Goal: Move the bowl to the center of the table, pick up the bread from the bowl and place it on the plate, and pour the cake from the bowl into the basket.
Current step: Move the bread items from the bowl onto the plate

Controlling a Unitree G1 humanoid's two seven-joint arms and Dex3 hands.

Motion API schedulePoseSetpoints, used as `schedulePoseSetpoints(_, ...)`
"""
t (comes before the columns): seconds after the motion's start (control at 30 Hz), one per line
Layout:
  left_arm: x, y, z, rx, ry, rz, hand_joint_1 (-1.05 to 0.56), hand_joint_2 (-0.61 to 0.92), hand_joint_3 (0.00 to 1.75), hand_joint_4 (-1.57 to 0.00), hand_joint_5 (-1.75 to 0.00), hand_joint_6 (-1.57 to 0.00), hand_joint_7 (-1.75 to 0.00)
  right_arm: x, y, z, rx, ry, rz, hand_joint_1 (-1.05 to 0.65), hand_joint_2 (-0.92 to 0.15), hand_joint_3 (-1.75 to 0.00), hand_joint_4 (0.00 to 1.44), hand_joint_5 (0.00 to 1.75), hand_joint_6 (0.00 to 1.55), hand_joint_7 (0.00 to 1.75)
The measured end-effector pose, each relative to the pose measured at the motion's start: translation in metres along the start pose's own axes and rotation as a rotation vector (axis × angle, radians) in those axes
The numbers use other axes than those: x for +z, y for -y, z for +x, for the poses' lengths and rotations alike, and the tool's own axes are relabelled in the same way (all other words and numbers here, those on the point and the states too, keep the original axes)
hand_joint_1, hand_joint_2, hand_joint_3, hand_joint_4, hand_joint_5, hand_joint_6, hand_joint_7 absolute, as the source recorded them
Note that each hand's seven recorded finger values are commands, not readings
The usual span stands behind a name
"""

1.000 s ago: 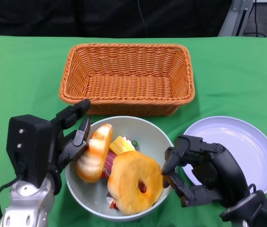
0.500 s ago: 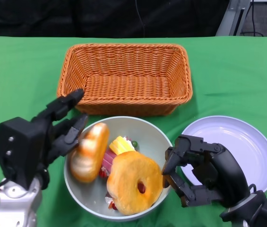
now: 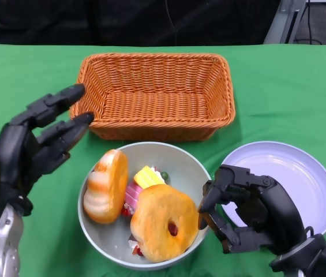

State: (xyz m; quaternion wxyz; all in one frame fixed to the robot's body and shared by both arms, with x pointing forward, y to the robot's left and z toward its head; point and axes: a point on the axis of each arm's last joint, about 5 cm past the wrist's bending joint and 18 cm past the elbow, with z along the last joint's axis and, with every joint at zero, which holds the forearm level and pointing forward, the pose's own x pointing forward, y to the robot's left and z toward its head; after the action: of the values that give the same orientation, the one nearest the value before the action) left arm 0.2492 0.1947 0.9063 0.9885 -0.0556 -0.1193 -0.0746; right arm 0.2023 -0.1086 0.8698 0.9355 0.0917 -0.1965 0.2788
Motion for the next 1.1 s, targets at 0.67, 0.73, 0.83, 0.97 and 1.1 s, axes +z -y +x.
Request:
schedulePoseSetpoints(0.67, -0.028, -0.029, 0.007, 0.021, -0.018, 0.054, 0.01, 0.79, 0.69, -0.80, -1.49, -0.87, -1.17, 0.020, 0.018, 0.009, 0.076, -0.002, -0.205, -0.17, -0.53, -0.90, 0.75, 1.26, 0.78, 0.92)
schedulePoseSetpoints(0.73, -0.030, -0.029, 0.008, 0.021, -0.026, 0.048, 0.00, 0.76, 0.75, -0.79, -1.49, -0.86, -1.19, 0.025, 0.022, 0.014, 0.102, 0.005, -0.259, -0.18, -0.60, -0.73, 0.74, 1.18, 0.78, 0.85)
schedulePoseSetpoints(0.83, -0.031, -0.028, 0.009, 0.027, -0.025, 0.044, -0.02, 0.73, 0.79, -0.80, -1.48, -0.85, -1.19, 0.031, 0.027, 0.020, 0.145, 0.016, -0.335, -0.22, -0.85, -0.22, 0.73, 1.11, 0.80, 0.62)
schedulePoseSetpoints(0.97, -0.035, -0.029, 0.007, 0.039, -0.035, 0.038, -0.04, 0.73, 0.81, -0.80, -1.47, -0.86, -1.19, 0.041, 0.031, 0.032, 0.191, 0.061, -0.437, -0.28, -0.90, -0.02, 0.72, 0.91, 0.84, 0.36)
schedulePoseSetpoints(1.1, -0.035, -0.028, 0.007, 0.044, -0.027, 0.035, -0.03, 0.68, 0.89, -0.80, -1.46, -0.85, -1.21, 0.054, 0.030, 0.046, 0.245, 0.122, -0.595, -0.36, -0.88, 0.00, 0.71, 0.68, 0.86, 0.13)
